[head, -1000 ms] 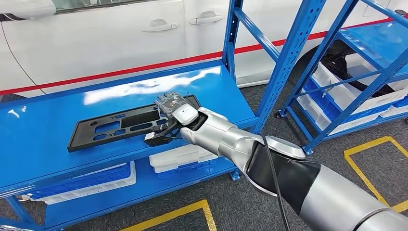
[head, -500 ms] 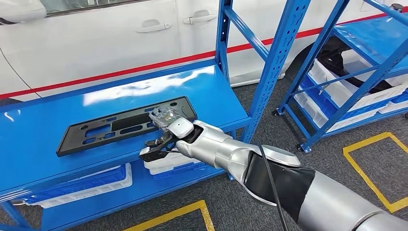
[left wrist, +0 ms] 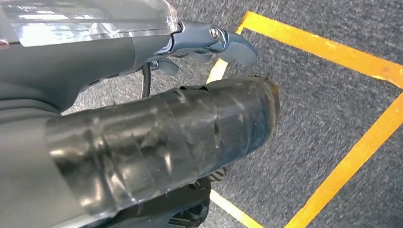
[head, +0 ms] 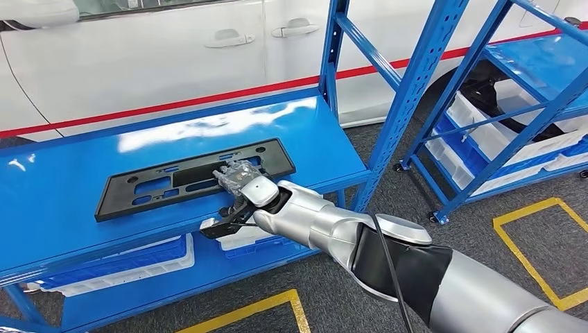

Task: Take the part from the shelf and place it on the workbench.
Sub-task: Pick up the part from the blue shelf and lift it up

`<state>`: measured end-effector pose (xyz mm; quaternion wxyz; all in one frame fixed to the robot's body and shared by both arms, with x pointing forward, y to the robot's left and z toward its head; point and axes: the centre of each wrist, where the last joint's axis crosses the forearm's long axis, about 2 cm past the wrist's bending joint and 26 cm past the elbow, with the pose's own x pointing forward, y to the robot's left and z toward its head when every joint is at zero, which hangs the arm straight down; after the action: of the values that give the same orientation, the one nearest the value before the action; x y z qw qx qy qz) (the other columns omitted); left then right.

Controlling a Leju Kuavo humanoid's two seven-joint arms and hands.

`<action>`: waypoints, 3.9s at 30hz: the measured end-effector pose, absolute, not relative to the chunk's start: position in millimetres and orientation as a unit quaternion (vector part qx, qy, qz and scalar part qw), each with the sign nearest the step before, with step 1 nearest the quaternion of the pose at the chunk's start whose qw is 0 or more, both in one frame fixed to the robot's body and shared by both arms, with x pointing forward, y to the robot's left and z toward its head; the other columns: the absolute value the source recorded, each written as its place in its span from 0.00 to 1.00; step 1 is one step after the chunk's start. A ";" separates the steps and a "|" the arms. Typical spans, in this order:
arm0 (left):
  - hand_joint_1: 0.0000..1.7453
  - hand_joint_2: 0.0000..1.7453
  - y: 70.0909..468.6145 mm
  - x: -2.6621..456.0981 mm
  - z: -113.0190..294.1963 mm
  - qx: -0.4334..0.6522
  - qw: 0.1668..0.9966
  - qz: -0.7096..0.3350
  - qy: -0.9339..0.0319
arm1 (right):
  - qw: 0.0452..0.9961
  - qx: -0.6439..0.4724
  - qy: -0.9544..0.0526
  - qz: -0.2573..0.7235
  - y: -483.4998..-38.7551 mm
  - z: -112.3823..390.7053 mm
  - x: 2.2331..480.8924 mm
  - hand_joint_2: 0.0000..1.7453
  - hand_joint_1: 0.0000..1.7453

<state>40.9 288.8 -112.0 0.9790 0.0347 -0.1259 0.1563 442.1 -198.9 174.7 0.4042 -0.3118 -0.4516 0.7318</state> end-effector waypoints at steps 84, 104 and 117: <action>0.00 1.00 286.2 38.7 -112.2 0.028 0.971 0.134 -0.194 | 0.201 -0.481 -0.564 0.640 -218.4 363.7 448.5 1.00 1.00; 0.00 1.00 284.9 40.4 -112.0 0.030 0.972 0.128 -0.197 | 0.214 -0.478 -0.563 0.639 -227.1 356.1 447.7 1.00 1.00; 0.00 1.00 284.6 42.4 -111.8 0.030 0.971 0.127 -0.200 | 0.216 -0.482 -0.563 0.636 -229.8 359.4 448.9 1.00 1.00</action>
<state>42.4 284.6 -111.8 0.9712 0.0299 -0.1995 0.1269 448.9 -229.8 359.4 0.2157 -0.4817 -0.5628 0.6361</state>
